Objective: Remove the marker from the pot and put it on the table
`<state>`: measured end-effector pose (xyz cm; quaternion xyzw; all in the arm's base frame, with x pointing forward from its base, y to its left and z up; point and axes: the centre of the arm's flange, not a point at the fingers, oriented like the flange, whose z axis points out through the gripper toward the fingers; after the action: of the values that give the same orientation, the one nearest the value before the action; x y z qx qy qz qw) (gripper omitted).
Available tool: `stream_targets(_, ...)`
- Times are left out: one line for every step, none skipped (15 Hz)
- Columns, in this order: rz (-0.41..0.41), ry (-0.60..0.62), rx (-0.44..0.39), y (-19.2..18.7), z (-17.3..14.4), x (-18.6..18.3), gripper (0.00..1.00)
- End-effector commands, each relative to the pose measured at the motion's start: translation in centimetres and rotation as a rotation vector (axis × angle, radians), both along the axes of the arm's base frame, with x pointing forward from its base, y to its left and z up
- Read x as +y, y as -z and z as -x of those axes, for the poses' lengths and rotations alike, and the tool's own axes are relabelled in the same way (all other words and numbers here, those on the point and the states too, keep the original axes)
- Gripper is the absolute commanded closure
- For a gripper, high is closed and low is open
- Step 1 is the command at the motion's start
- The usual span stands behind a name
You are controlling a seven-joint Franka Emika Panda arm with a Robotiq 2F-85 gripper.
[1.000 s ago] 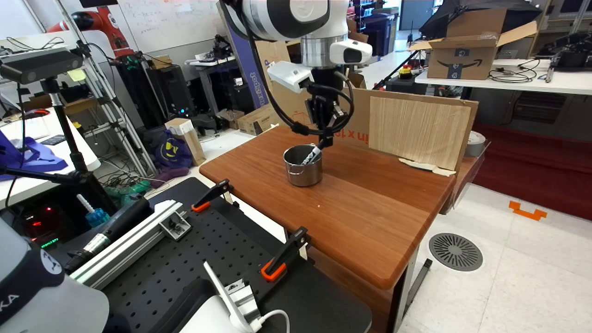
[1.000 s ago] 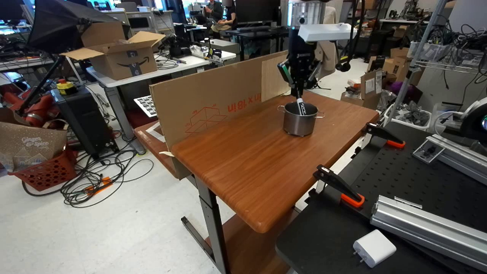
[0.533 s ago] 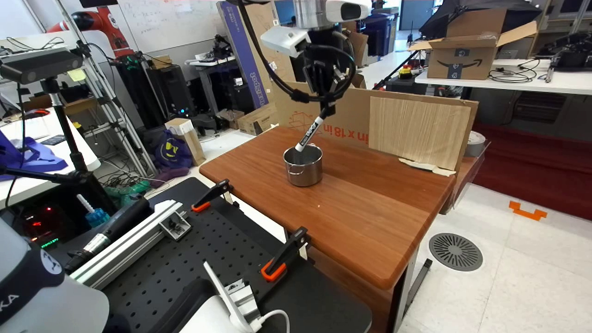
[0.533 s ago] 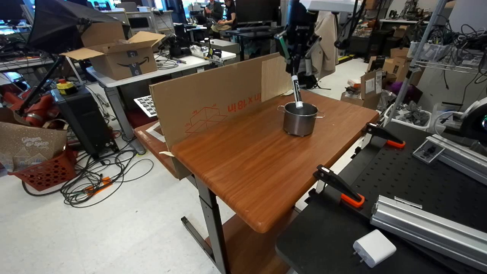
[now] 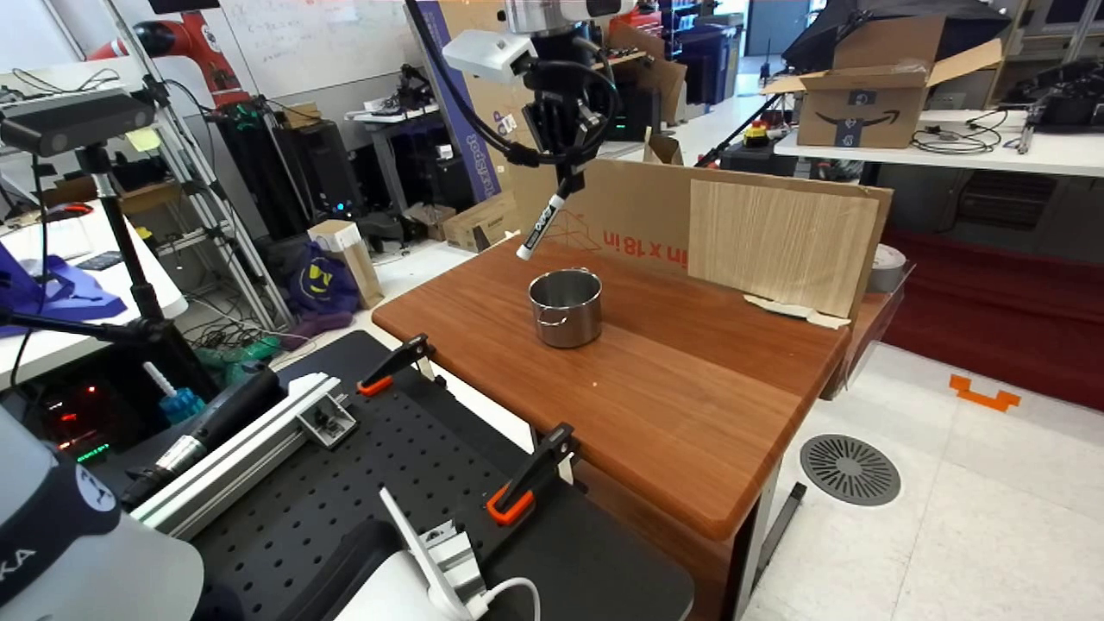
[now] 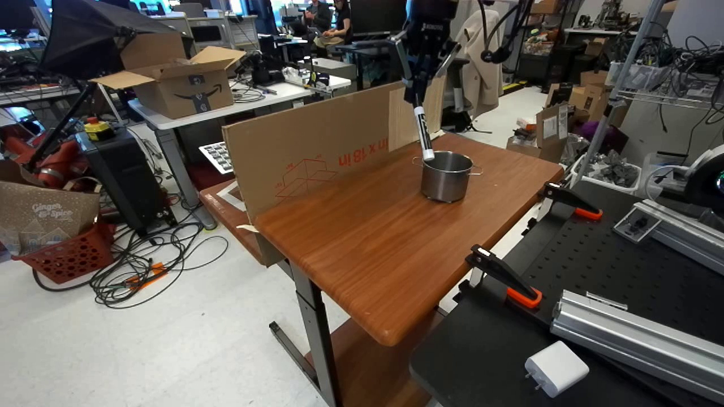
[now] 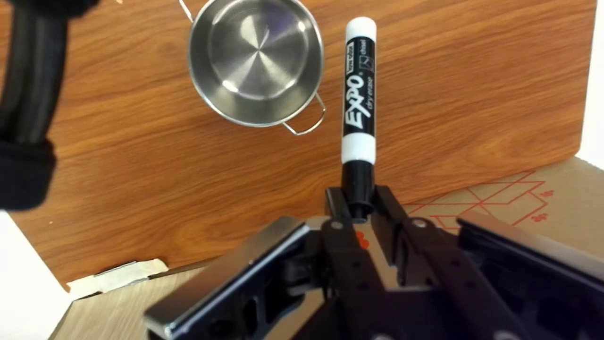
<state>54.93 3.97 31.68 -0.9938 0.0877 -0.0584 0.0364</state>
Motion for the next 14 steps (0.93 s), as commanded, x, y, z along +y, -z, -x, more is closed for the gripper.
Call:
stream_targets(-0.003, -0.071, 0.023, 1.0, 0.1, 2.2, 0.95)
stream_targets(-0.004, -0.087, 0.028, 1.5, 0.1, 2.9, 0.95)
stream_targets(-0.006, -0.103, 0.038, 2.1, 0.0, 3.6, 0.95)
stream_targets(-0.006, -0.117, 0.047, 2.7, -0.2, 4.3, 0.95)
stream_targets(-0.005, -0.128, 0.055, 3.5, -0.4, 4.9, 0.95)
stream_targets(-0.005, -0.137, 0.062, 4.1, -0.5, 5.5, 0.95)
stream_targets(-0.005, -0.145, 0.070, 4.8, -0.8, 6.1, 0.95)
stream_targets(-0.005, -0.152, 0.081, 5.5, -1.2, 6.7, 0.95)
stream_targets(-0.006, -0.157, 0.090, 6.2, -1.6, 7.2, 0.95)
stream_targets(-0.008, -0.164, 0.097, 6.8, -1.9, 7.6, 0.95)
stream_targets(-0.009, -0.169, 0.102, 7.5, -2.3, 8.1, 0.95)
stream_targets(-0.011, -0.172, 0.106, 8.1, -2.7, 8.5, 0.95)
stream_targets(-0.010, -0.174, 0.113, 8.7, -3.1, 8.9, 0.95)
stream_targets(-0.009, -0.176, 0.116, 9.4, -3.5, 9.3, 0.95)
